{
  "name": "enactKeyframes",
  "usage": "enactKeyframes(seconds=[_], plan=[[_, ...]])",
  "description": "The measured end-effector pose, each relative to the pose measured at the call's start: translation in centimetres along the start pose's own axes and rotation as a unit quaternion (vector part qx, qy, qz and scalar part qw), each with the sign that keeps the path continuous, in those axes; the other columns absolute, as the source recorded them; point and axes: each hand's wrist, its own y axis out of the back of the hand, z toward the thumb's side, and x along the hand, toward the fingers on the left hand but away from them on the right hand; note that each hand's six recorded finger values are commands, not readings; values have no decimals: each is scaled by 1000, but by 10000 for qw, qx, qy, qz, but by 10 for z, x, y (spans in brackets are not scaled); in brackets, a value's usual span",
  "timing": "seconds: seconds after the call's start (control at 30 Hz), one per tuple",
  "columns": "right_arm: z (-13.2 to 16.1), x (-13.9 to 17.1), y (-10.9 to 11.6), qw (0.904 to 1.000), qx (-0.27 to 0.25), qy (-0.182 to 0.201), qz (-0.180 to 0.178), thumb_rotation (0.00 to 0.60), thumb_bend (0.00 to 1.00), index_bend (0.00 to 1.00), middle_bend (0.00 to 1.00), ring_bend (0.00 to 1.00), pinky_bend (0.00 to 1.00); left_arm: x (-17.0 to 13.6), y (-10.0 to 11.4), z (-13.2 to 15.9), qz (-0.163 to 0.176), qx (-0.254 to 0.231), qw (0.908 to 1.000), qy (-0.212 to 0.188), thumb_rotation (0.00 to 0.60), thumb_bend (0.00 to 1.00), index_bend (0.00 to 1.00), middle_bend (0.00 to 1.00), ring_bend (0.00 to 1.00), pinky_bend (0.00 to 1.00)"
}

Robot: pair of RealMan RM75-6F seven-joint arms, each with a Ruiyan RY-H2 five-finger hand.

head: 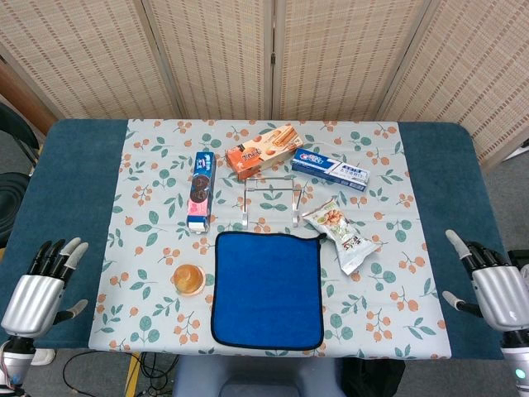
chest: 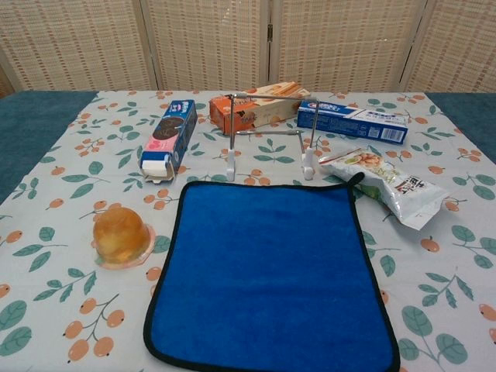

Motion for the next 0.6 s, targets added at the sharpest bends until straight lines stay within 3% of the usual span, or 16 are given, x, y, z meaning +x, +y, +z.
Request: enactKeyframes(seconds=[0.2, 0.27, 0.43, 0.6], plan=[[24, -8, -6, 9984, 40, 538, 178, 600, 65, 161, 553, 590, 789, 8, -2, 20, -33, 46, 9962, -867, 600, 103, 206, 345, 377, 502], [33, -10, -10, 9971, 52, 715, 267, 600, 67, 182, 615, 646, 838, 10, -2, 27, -40, 61, 9936, -1130, 600, 103, 261, 479, 483, 603], [62, -17, -21, 9902, 90, 1305, 492, 600, 68, 229, 729, 738, 918, 18, -6, 47, -50, 105, 9832, -1821, 600, 102, 339, 723, 684, 745], [86, -21, -34, 9814, 139, 1770, 733, 600, 70, 264, 808, 816, 976, 23, -14, 66, -179, 151, 9719, -2344, 600, 103, 360, 835, 804, 890]])
